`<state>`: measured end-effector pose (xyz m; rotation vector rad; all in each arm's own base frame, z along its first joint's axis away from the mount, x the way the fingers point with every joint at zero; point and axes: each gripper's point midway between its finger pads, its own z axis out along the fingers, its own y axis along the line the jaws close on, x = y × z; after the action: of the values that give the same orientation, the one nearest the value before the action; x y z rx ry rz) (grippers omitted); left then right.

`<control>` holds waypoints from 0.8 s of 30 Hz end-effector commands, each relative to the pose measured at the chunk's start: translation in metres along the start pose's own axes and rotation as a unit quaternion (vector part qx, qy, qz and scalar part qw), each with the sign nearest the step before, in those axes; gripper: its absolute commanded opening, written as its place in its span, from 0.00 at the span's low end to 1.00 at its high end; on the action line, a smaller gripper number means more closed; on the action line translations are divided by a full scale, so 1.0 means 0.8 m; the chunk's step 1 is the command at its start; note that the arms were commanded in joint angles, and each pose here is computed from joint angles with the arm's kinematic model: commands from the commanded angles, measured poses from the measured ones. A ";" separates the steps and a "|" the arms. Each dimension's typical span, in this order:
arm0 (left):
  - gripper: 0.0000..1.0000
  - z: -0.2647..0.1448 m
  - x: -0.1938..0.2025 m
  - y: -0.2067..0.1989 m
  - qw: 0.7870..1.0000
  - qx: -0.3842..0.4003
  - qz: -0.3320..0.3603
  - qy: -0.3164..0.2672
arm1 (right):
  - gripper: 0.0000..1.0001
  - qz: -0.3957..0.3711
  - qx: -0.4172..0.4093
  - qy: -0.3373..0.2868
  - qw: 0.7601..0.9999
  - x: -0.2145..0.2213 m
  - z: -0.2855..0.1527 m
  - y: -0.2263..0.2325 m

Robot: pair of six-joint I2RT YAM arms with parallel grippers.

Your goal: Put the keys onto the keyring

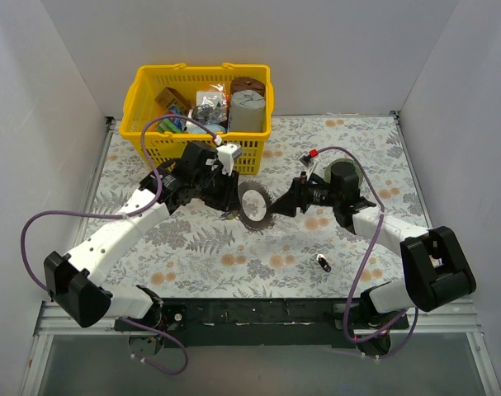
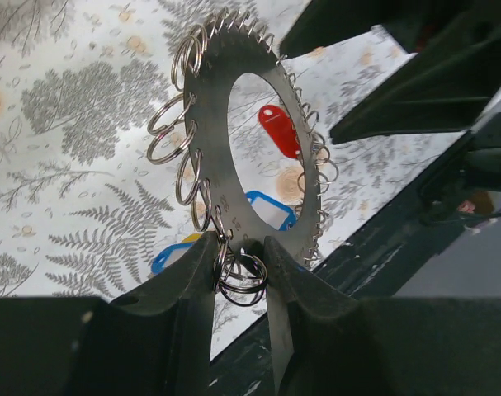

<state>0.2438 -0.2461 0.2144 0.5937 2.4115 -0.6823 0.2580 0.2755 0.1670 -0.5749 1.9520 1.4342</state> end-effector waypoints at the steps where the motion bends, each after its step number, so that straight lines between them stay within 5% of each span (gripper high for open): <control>1: 0.00 -0.033 -0.037 -0.044 0.995 0.079 0.023 -0.065 | 0.87 -0.057 -0.079 -0.013 0.995 -0.020 -0.008 0.038; 10: 0.00 -0.047 -0.051 -0.065 0.988 0.120 0.025 -0.094 | 0.83 -0.023 -0.133 -0.020 0.991 -0.022 -0.008 0.059; 13: 0.00 -0.047 -0.052 -0.063 0.988 0.114 0.023 -0.098 | 0.59 -0.014 -0.165 -0.020 0.986 -0.021 -0.012 0.073; 14: 0.00 -0.046 -0.051 -0.061 0.989 0.111 0.023 -0.098 | 0.39 -0.013 -0.186 -0.024 0.982 -0.023 -0.016 0.083; 17: 0.00 -0.045 -0.049 -0.060 0.989 0.109 0.023 -0.098 | 0.04 0.005 -0.226 -0.035 0.974 -0.028 -0.025 0.103; 22: 0.08 -0.045 -0.050 -0.051 0.990 0.091 0.019 -0.109 | 0.01 0.018 -0.258 -0.037 0.965 -0.026 -0.034 0.114; 24: 0.24 -0.046 -0.051 -0.045 0.990 0.076 0.014 -0.116 | 0.01 0.017 -0.252 -0.033 0.967 -0.024 -0.033 0.110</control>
<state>0.2418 -0.2607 0.2451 0.5935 2.2795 -0.8404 0.2224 0.2840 0.2060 -0.4969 1.8571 1.9937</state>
